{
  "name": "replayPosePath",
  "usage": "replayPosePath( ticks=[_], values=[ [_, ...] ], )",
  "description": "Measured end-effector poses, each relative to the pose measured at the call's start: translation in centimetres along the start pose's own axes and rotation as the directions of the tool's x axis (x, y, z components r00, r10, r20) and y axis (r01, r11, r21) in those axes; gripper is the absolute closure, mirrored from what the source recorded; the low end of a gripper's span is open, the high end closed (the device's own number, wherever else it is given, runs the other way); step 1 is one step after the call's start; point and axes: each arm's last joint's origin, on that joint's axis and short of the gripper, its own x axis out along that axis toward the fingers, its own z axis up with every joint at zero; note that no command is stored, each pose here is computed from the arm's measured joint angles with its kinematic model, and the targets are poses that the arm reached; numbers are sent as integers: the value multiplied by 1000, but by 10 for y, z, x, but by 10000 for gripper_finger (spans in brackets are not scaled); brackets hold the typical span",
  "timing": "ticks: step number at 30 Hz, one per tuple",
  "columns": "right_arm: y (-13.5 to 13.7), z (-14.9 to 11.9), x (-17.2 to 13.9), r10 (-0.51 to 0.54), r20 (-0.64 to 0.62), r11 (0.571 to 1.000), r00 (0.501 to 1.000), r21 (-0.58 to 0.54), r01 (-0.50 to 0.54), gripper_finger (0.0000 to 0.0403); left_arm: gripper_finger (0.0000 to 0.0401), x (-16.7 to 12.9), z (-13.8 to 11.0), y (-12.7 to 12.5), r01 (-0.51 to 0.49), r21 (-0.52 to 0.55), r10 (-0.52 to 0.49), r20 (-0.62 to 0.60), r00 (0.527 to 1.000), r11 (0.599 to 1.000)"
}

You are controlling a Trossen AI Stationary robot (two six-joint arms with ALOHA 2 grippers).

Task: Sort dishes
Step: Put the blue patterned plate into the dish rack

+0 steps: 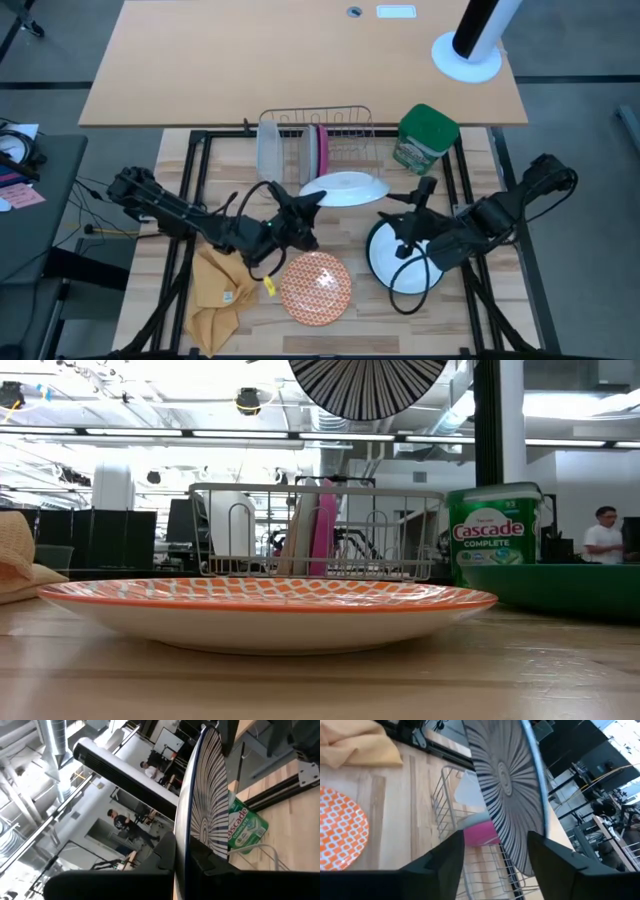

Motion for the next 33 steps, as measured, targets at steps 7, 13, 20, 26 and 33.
replayPosePath(
  ticks=[7, 13, 20, 26, 33],
  values=[
    [15, 3, 15, -20, -30, 995, 999, -98, 17, 176, 401, -3, 0, 0, -17, 35, 19, -47, 999, 999],
    [15, 12, -1, -74, 32, 993, 997, -91, 77, 180, 401, -4, -2, -1, -25, 67, 31, -97, 995, 997],
    [16, 13, -4, -80, 37, 995, 996, -52, 82, 181, 401, -16, 5, -6, 53, 65, -55, 33, 998, 996],
    [15, 12, 13, -56, -11, 997, 998, -47, 56, 191, 401, -24, 10, -8, 80, 73, -86, 88, 992, 994],
    [18, 11, 29, -41, -54, 998, 998, -59, 38, 297, 401, -21, 8, -8, 72, 88, -78, 65, 995, 994]
  ],
)
